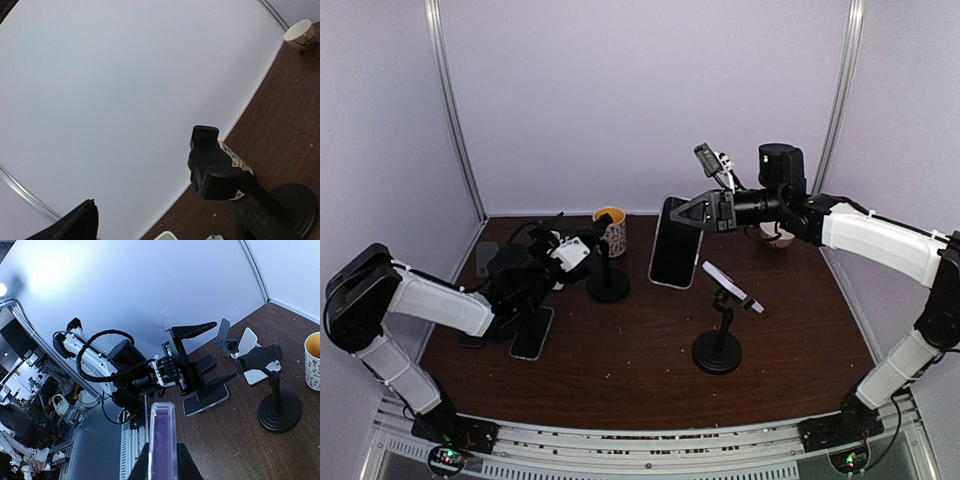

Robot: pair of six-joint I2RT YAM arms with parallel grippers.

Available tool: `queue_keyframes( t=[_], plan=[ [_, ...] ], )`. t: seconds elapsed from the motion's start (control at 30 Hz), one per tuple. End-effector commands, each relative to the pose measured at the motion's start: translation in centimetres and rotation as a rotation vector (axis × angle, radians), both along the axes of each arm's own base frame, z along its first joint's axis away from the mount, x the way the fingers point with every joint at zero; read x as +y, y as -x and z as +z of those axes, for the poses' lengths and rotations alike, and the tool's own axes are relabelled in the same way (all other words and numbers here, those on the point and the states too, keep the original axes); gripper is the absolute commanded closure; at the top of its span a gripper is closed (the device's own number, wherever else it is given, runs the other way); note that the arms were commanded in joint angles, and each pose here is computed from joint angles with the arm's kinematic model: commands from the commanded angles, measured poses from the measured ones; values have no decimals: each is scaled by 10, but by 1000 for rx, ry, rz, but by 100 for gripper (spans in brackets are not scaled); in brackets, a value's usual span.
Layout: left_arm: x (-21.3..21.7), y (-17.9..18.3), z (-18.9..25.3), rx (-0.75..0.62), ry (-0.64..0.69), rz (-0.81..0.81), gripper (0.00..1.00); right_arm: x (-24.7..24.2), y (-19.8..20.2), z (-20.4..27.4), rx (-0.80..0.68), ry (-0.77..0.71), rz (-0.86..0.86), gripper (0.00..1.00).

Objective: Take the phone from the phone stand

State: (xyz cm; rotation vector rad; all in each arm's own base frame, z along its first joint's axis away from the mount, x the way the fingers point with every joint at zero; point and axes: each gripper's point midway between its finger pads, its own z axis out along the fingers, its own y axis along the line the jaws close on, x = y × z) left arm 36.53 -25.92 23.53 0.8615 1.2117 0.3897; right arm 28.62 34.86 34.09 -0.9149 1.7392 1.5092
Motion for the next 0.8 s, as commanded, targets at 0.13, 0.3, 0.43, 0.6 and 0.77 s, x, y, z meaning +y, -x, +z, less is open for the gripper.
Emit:
queue_keyframes(
  t=[0.13,0.3,0.43,0.6,0.77],
  plan=[
    [3,35,8,132,154,-29,2,-1,-12,16,-40,-12,-61,100],
    [11,49,13,396,346,-14,2,-3,-18,14,-33,7,-112,100],
    [16,67,30,510,467,-57,2,-6,-33,10,12,12,-220,100],
    [3,94,61,610,586,-222,2,7,-33,6,38,22,-261,100],
    [-8,95,69,763,548,-170,2,17,-31,17,44,2,-310,100]
  ],
)
